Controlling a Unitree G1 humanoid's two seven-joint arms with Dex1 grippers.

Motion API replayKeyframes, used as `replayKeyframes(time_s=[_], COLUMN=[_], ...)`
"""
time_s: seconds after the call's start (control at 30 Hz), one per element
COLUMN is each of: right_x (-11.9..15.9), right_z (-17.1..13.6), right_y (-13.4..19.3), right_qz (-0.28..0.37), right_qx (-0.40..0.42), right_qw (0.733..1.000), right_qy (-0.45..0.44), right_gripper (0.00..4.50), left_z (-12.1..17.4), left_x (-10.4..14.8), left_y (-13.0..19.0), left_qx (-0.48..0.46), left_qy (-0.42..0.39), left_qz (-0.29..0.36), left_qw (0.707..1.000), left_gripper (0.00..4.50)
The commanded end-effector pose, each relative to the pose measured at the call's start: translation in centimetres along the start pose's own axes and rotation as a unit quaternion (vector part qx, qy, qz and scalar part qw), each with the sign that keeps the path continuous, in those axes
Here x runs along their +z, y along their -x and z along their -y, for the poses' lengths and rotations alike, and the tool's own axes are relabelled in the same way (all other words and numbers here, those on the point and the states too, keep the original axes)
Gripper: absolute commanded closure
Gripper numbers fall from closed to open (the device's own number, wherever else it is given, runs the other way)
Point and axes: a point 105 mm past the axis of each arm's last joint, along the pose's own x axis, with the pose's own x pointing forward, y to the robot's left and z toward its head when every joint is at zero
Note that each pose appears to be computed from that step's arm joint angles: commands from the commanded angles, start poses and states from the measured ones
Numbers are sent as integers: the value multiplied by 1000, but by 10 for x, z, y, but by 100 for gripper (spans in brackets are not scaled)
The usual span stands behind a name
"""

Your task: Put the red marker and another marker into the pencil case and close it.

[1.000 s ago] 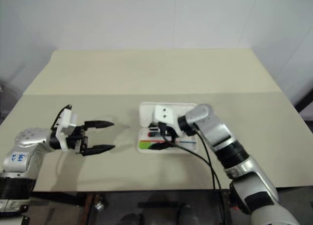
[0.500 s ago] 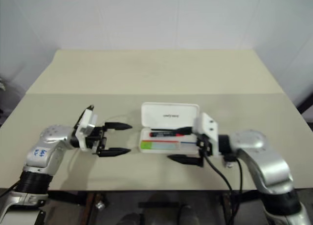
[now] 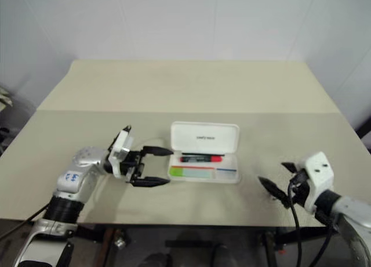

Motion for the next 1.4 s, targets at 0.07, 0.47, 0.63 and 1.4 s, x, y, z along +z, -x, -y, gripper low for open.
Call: replayKeyframes(time_s=[0.07,0.47,0.63,1.4], right_x=[-7,-37,-49,-54], right_z=[-5,-27,-22,-20], right_y=[11,7,0,-21], right_qz=[1,-5,-3,-3], right_qx=[-60,-93,-119,-100], right_qw=[998,988,981,989], right_qy=[-29,-125,-154,-113], right_gripper=[4,4,4,380], left_z=[-4,-13,-14,-20], left_x=[5,6,8,17], left_y=[-2,0,2,10], left_qx=[-14,-19,-17,1], left_qy=[-20,-20,-24,-47], left_qz=[0,-3,-6,-18], left_qw=[1000,1000,1000,999], left_gripper=[0,0,0,0])
